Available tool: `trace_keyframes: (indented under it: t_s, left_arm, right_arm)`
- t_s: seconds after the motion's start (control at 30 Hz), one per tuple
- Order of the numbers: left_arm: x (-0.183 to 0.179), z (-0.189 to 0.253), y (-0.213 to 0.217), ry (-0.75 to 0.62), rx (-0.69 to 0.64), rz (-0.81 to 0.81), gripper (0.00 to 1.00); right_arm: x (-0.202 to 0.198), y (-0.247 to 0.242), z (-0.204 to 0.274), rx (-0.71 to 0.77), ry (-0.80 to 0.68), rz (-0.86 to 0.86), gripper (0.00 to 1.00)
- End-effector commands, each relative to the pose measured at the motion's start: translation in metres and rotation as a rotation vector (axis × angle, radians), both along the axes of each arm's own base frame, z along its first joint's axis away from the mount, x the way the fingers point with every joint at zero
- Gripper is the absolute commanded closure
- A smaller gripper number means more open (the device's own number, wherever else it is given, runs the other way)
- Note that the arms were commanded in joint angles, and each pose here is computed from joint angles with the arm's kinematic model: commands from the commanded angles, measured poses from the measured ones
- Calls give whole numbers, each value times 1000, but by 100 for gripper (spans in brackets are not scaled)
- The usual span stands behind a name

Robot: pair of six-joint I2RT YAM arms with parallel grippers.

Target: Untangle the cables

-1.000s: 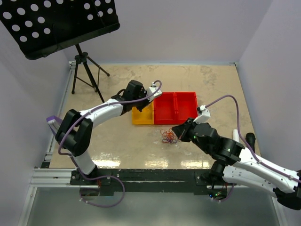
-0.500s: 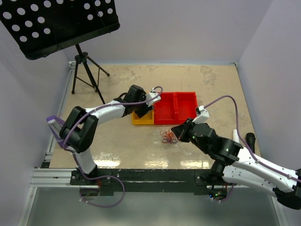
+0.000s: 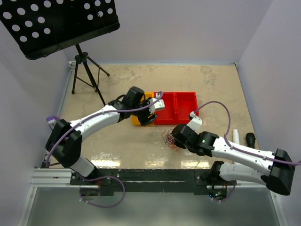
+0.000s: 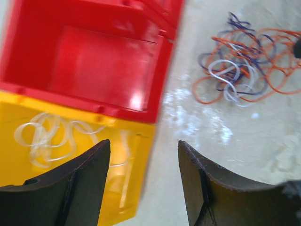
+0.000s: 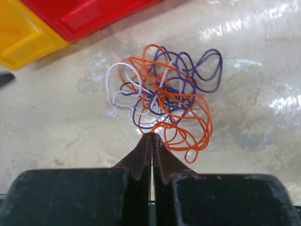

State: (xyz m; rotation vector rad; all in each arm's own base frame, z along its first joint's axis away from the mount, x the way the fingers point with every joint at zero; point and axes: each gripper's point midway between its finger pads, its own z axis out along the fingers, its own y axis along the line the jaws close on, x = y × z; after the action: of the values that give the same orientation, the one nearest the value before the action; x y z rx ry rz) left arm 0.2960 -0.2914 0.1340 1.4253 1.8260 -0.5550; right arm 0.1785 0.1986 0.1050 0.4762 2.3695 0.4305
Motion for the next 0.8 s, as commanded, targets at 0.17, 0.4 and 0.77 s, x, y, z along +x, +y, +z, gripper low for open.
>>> trace_keyframes:
  t_s: [0.17,0.4,0.77]
  left_arm:
    - [-63,-44,-40,173,8,-181,38]
    - [-73,-34,-64,276,-72,-208,35]
    - [-80,-41,-91,431,-127,-208,32]
  right_arm:
    - [-17,-10,2,153,42,-130,100]
    - [-20,-7,0,166,45,-102,100]
    - [-19,-2,4,184,24,-84,100]
